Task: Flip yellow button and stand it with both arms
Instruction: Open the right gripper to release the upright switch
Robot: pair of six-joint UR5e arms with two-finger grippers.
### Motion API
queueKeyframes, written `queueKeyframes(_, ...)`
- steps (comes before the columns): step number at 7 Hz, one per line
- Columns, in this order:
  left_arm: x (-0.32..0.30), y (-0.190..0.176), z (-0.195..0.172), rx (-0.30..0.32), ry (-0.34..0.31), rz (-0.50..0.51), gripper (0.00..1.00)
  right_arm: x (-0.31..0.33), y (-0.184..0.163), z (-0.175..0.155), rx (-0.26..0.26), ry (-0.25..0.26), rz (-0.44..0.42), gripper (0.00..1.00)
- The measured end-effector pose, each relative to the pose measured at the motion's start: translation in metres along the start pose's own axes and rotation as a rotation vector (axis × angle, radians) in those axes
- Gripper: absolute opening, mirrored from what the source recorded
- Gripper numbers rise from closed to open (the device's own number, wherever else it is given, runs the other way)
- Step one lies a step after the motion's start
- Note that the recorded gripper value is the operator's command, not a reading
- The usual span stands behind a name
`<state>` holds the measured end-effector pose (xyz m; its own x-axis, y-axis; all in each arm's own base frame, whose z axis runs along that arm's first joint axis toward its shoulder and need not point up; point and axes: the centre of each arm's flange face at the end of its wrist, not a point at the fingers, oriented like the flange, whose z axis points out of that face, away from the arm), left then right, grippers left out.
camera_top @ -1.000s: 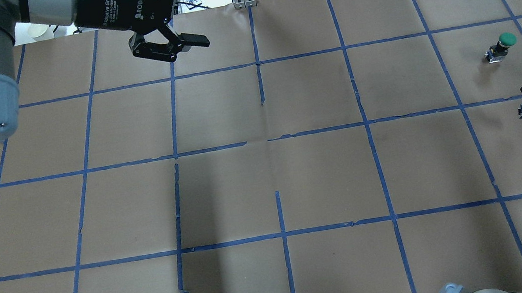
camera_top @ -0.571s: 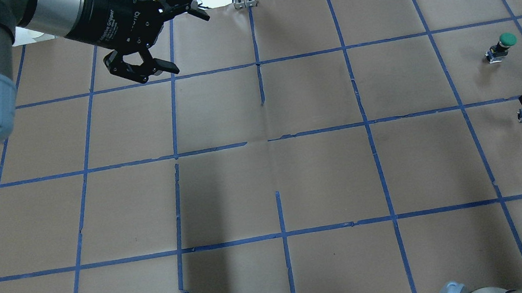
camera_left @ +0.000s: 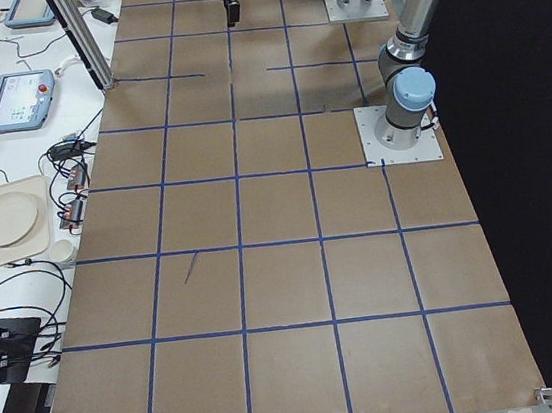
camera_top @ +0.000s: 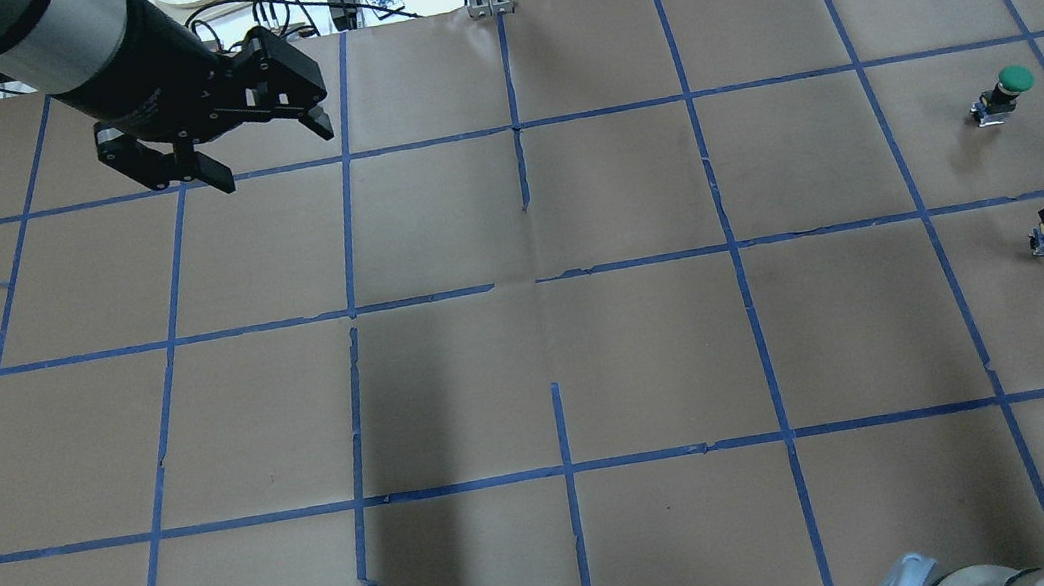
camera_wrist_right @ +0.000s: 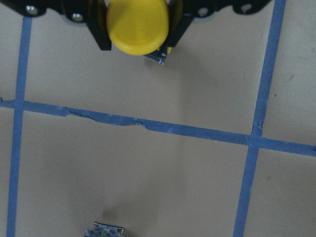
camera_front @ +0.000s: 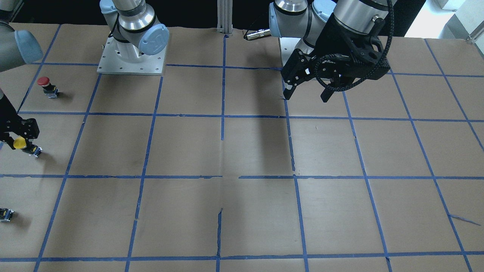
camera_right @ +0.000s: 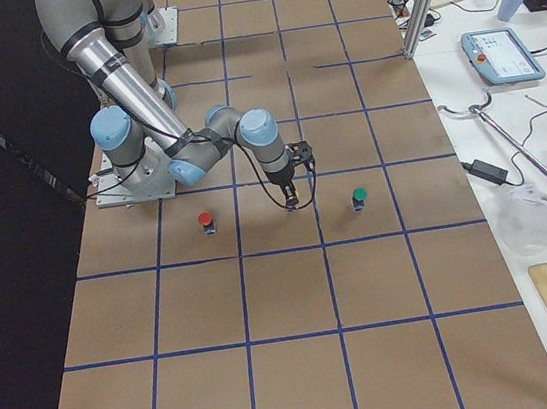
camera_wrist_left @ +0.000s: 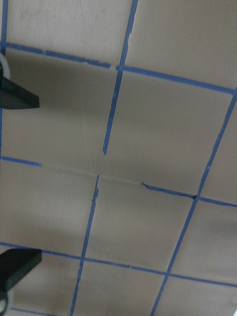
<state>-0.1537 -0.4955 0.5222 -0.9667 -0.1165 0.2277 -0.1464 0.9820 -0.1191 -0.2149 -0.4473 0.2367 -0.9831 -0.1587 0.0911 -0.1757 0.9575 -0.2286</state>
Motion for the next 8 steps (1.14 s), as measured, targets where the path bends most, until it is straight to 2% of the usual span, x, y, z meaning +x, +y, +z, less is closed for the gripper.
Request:
queueKeyframes(2, -0.012, -0.003, -0.012, -0.046, -0.082, 0.141, 1.00, 0.000, 0.001, 0.001, -0.006, 0.003, -0.002, 0.26)
queueKeyframes(3, -0.015, -0.001, -0.013, -0.072, -0.101, 0.174, 1.00, 0.001, 0.002, 0.002, -0.010, 0.002, -0.002, 0.38)
queueKeyframes(5, -0.025, 0.000, -0.013, -0.120, -0.185, 0.175, 1.00, 0.001, 0.003, 0.003, -0.015, 0.000, -0.001, 0.50)
queueKeyframes(8, -0.023, -0.010, -0.006, -0.143, -0.173, 0.114, 0.99, 0.004, 0.008, 0.004, -0.033, -0.004, 0.012, 0.52)
